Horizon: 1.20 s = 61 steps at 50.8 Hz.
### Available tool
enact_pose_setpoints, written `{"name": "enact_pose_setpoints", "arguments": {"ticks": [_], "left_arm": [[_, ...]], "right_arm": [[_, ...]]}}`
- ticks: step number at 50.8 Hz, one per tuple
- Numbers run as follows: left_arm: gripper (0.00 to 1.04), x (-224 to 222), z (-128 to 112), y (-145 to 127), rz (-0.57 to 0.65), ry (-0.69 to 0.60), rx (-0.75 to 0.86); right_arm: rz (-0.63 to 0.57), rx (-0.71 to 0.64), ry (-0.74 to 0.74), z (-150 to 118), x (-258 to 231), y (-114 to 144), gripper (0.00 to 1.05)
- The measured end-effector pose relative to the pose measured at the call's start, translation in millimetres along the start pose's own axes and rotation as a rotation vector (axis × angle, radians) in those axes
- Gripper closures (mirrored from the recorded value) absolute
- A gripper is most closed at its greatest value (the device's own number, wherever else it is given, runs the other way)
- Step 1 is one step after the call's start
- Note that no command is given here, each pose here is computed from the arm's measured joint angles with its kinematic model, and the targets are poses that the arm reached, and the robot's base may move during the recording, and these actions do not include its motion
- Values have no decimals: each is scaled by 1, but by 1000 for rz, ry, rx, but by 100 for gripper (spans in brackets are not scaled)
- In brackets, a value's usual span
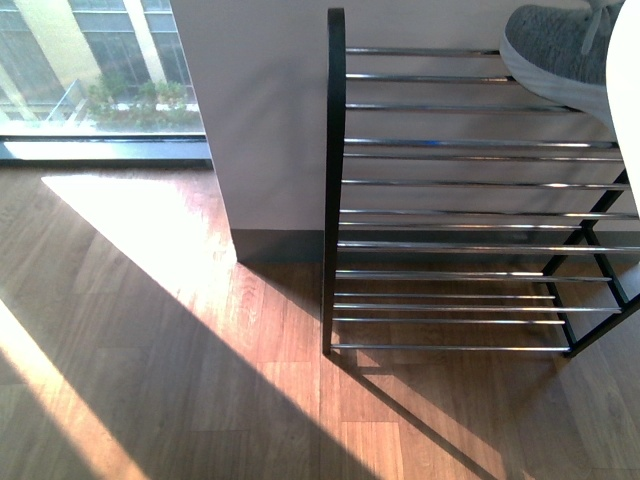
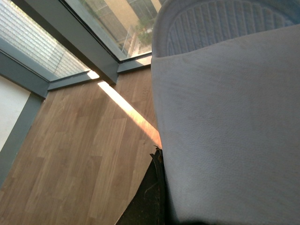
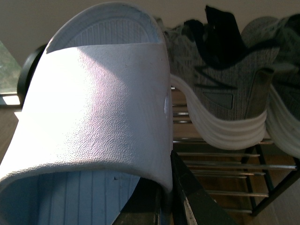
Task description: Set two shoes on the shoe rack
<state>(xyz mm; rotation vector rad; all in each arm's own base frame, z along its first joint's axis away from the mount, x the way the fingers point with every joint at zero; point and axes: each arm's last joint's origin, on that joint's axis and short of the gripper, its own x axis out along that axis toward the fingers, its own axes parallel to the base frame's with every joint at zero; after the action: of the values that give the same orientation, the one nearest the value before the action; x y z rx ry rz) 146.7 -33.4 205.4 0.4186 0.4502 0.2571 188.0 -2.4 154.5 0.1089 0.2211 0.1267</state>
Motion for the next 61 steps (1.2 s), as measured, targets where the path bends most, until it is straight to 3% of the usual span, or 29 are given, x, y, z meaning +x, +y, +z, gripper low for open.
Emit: {"name": "enact_pose_setpoints", "arguments": {"ticks": [18,25,40,50,61], "left_arm": [[103,0,0,0,1,0,-1],[103,0,0,0,2,1,-1],[103,0,0,0,3,1,-1],[103,0,0,0,1,0,-1],[103,0,0,0,1,0,-1]], "right_arm": [[5,0,-1,0,0,0,103],[195,-17,-86,6,7,5,103],[294,21,135,13,71,38,103],[254,27,263,0,145,67,103],[123,31,415,-37,217,73,103]]}}
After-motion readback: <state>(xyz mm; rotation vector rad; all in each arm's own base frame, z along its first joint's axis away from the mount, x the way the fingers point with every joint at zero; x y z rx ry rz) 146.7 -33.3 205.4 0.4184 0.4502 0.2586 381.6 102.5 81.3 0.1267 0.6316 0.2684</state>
